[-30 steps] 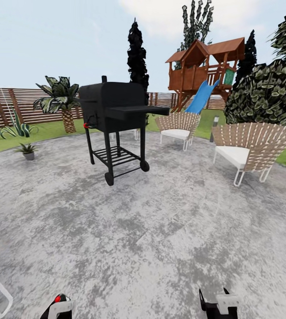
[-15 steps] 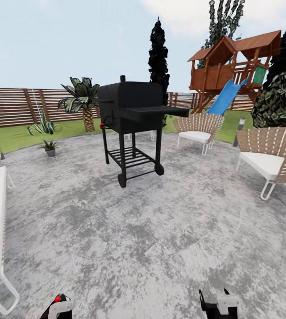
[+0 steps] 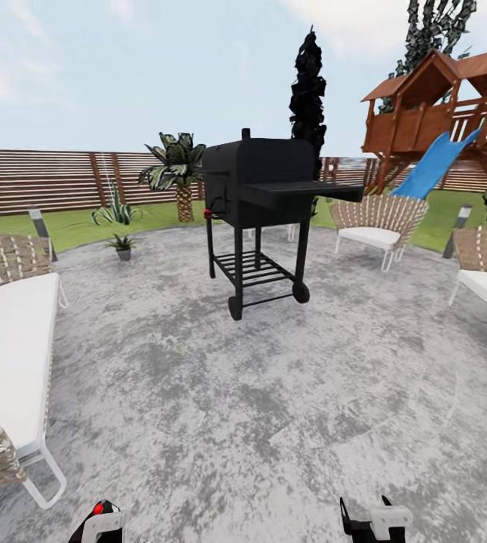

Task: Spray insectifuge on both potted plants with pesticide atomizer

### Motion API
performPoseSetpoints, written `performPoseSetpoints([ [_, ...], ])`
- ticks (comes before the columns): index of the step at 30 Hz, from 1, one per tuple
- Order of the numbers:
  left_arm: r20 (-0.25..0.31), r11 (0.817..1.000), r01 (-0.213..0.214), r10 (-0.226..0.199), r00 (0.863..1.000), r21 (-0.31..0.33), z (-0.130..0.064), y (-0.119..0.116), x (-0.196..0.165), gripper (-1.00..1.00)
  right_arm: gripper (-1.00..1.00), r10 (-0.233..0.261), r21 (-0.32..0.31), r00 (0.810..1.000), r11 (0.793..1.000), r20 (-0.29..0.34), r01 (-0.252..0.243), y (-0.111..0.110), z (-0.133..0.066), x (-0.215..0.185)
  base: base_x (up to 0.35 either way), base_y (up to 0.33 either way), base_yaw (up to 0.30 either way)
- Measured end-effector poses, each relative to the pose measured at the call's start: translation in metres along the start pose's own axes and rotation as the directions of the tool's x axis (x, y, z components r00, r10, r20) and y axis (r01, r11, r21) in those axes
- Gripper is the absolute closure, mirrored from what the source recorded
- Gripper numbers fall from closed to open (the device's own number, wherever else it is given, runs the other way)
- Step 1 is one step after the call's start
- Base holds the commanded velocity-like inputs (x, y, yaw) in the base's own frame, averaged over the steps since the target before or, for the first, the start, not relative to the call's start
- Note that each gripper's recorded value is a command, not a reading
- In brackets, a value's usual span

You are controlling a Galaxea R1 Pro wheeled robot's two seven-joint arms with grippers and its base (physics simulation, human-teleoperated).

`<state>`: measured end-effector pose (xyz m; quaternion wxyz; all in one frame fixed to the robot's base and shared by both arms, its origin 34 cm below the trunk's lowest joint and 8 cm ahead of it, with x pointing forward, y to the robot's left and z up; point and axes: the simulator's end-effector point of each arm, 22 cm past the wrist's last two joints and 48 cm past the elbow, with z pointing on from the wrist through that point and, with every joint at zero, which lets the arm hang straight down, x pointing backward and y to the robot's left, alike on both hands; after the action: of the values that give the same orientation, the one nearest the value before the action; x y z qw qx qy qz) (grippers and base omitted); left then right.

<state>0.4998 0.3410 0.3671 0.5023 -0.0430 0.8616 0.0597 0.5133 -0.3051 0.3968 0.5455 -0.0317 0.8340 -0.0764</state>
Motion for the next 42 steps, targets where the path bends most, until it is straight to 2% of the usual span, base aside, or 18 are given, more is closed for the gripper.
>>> performPoseSetpoints([
  [6, -0.001, 1.0, 0.0, 0.0, 1.0, 0.0, 0.0001, 0.0, 0.0001, 1.0, -1.0, 0.0, 0.0, 1.0, 1.0, -0.001, 0.0, 0.0, -0.0002, 0.0004, 0.038, 0.0, 0.278],
  [32, -0.002, 1.0, 0.0, 0.0, 1.0, -0.001, -0.0001, 0.0003, 0.0, 1.0, -1.0, -0.001, 0.0, 1.0, 1.0, -0.001, 0.001, 0.0001, -0.0004, 0.0002, 0.335, 0.0, 0.278],
  [42, -0.002, 1.0, 0.0, 0.0, 1.0, -0.001, 0.0, 0.0002, -0.0001, 1.0, -1.0, 0.0, 0.0, 1.0, 1.0, 0.0, 0.0, -0.0001, -0.0003, 0.0, 0.34, 0.0, 0.078],
])
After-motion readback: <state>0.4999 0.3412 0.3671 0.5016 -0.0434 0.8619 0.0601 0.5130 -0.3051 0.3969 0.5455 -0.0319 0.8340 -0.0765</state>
